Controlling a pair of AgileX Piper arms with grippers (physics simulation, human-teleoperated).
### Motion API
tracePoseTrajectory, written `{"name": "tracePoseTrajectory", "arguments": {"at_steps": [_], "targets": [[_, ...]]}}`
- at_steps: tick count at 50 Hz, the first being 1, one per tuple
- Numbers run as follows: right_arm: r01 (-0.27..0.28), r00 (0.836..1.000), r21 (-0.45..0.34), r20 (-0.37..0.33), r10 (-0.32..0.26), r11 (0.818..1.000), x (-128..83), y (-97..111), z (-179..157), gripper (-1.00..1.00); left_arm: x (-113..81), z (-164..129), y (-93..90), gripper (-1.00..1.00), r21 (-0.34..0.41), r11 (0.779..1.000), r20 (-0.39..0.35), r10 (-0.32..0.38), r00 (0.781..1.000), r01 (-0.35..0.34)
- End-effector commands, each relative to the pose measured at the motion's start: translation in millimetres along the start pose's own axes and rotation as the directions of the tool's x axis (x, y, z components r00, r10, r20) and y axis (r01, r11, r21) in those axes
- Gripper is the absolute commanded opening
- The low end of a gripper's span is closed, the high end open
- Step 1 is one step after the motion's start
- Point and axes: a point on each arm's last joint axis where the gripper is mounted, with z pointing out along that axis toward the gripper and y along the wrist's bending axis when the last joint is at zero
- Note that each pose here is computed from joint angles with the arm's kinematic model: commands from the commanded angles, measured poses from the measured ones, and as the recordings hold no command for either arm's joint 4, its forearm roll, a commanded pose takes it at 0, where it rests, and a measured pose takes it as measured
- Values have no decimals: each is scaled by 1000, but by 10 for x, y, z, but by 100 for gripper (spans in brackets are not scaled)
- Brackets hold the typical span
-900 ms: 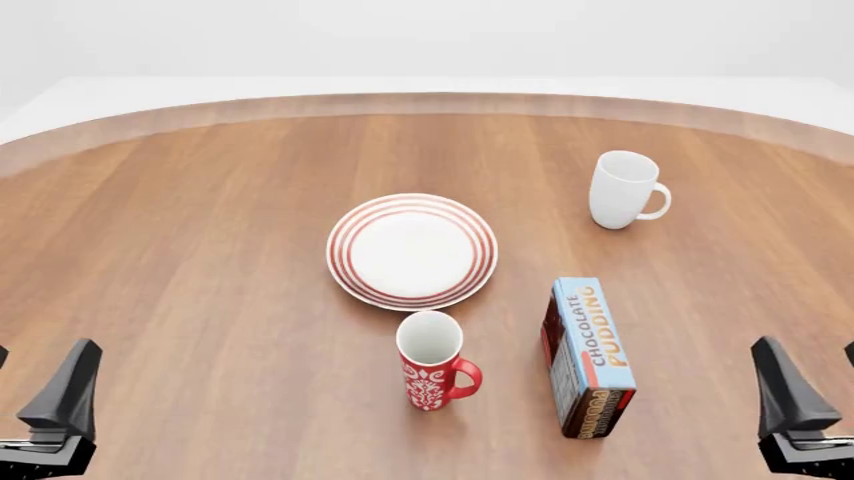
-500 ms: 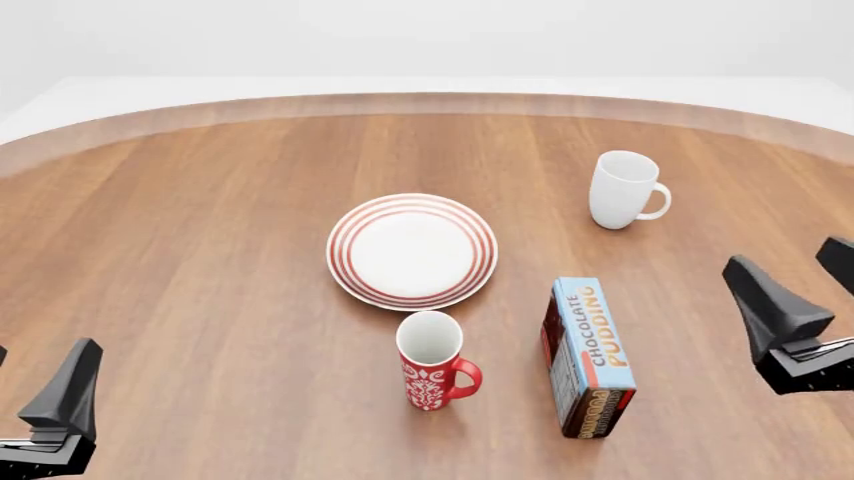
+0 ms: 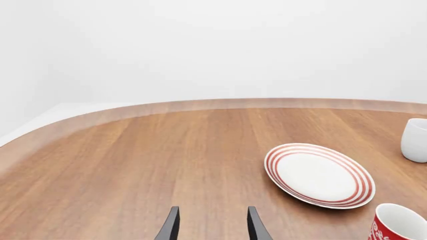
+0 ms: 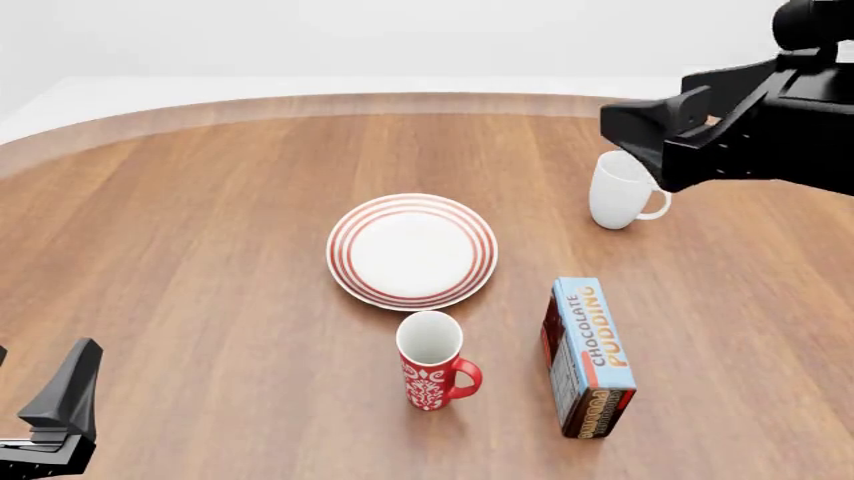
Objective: Pick up the red mug and put it on the plate
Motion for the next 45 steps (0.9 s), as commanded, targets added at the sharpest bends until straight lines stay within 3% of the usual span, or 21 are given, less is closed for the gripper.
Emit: {"name": "tracePoseTrajectory", "arguments": {"at_steps": [1,11,16,17,19,21,22,30,34,45], "targets": [[33,991,-69,-129,-42,997,-410,116,380,100,0,0,0,100,0,1000,0,0,1000,0],[85,954,-96,-279,-108,992,-403,135,786,100,0,0,0,100,0,1000,0,0,1000,0],[112,936,-121,-320,-145,986,-358,174,915,100,0,0,0,100,0,1000,0,0,1000,0],[132,921,-142,-348,-175,981,-332,205,973,100,0,0,0,100,0,1000,0,0,1000,0],[140,910,-150,-370,-187,979,-265,210,1045,100,0,0,0,100,0,1000,0,0,1000,0],[141,911,-150,-368,-188,979,-296,210,1058,100,0,0,0,100,0,1000,0,0,1000,0],[77,851,-227,-492,-183,971,158,559,1189,100,0,0,0,100,0,1000,0,0,1000,0],[78,850,-250,-490,-195,965,159,649,1179,100,0,0,0,100,0,1000,0,0,1000,0],[77,839,-278,-500,-213,958,242,752,1161,100,0,0,0,100,0,1000,0,0,1000,0],[84,821,-274,-526,-223,958,303,704,1156,100,0,0,0,100,0,1000,0,0,1000,0]]}}
